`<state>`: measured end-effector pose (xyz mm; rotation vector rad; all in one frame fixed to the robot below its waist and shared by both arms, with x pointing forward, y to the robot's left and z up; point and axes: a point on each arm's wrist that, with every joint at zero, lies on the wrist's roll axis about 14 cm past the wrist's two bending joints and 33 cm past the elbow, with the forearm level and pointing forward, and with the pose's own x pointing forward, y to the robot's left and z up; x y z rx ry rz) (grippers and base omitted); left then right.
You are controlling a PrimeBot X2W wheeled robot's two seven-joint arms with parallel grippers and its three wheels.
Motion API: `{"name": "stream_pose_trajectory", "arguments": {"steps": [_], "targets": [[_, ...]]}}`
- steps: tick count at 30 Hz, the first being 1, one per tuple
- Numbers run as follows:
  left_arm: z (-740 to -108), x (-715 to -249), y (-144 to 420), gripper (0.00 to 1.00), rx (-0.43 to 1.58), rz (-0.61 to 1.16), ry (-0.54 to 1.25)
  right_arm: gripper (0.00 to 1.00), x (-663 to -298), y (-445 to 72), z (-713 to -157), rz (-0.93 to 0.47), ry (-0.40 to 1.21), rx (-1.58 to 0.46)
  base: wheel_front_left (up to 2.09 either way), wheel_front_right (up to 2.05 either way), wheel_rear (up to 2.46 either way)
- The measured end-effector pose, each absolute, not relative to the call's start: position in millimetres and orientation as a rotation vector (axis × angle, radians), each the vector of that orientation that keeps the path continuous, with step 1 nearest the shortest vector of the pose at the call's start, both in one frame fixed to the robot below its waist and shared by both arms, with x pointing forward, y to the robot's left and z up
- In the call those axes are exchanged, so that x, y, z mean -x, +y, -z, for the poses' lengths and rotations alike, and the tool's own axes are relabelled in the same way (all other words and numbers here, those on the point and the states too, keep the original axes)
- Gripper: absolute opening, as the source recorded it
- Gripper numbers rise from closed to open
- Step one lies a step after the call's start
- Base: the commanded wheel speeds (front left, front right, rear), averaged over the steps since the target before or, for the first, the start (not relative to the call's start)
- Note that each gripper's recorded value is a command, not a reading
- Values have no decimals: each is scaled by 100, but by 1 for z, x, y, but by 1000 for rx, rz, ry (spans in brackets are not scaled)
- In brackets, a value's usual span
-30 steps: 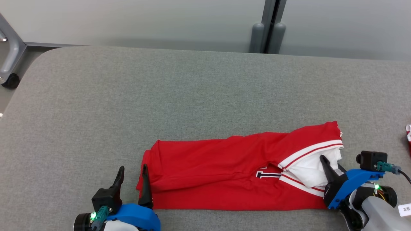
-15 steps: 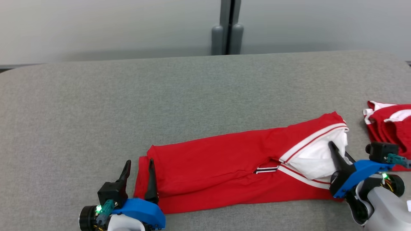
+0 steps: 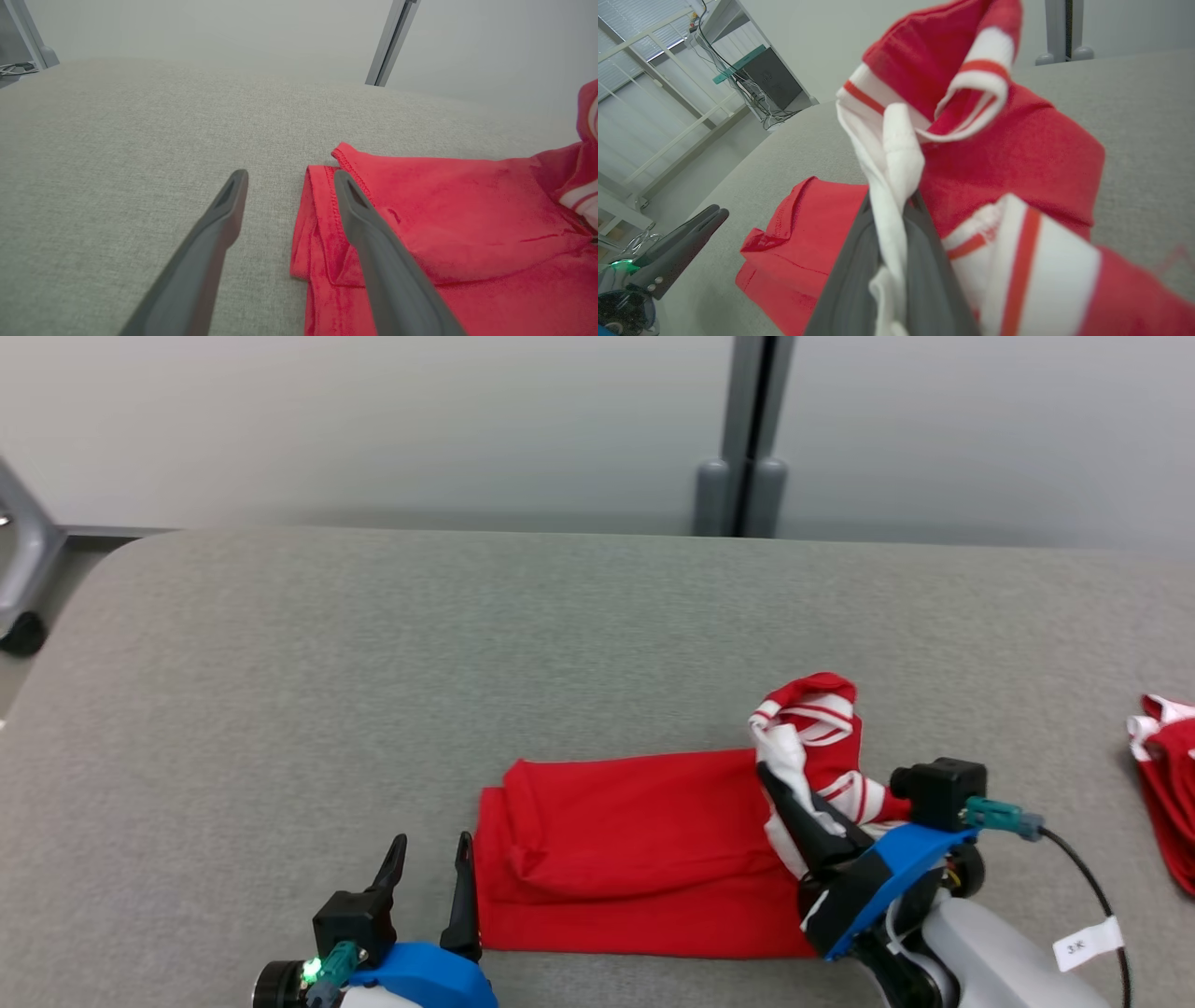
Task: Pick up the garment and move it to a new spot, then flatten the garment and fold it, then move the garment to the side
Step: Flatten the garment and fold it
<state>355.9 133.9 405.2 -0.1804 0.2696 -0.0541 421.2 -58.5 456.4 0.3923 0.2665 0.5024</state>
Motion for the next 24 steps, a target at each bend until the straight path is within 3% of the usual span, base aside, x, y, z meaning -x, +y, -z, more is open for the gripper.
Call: {"name": "stream_pose_trajectory", "arguments": {"steps": [9,18,19,20,21,24], "targets": [[-405,-329,163,100,189,-46,268,0,-401,36,-462,-752,331,-427,0,0,0],[-397,-312,181,100,203,-122,296,0,-395,87,-441,-851,419,-408,0,0,0],[-396,-312,182,100,202,-128,300,13,-394,91,-440,-857,423,-411,0,0,0],[-395,-312,183,100,201,-131,303,46,-393,95,-440,-862,425,-416,0,0,0],[-394,-312,183,100,200,-132,305,100,-393,97,-440,-863,426,-426,0,0,0],[-395,-318,180,100,197,-126,305,100,-406,90,-451,-830,369,-447,0,0,0]]}}
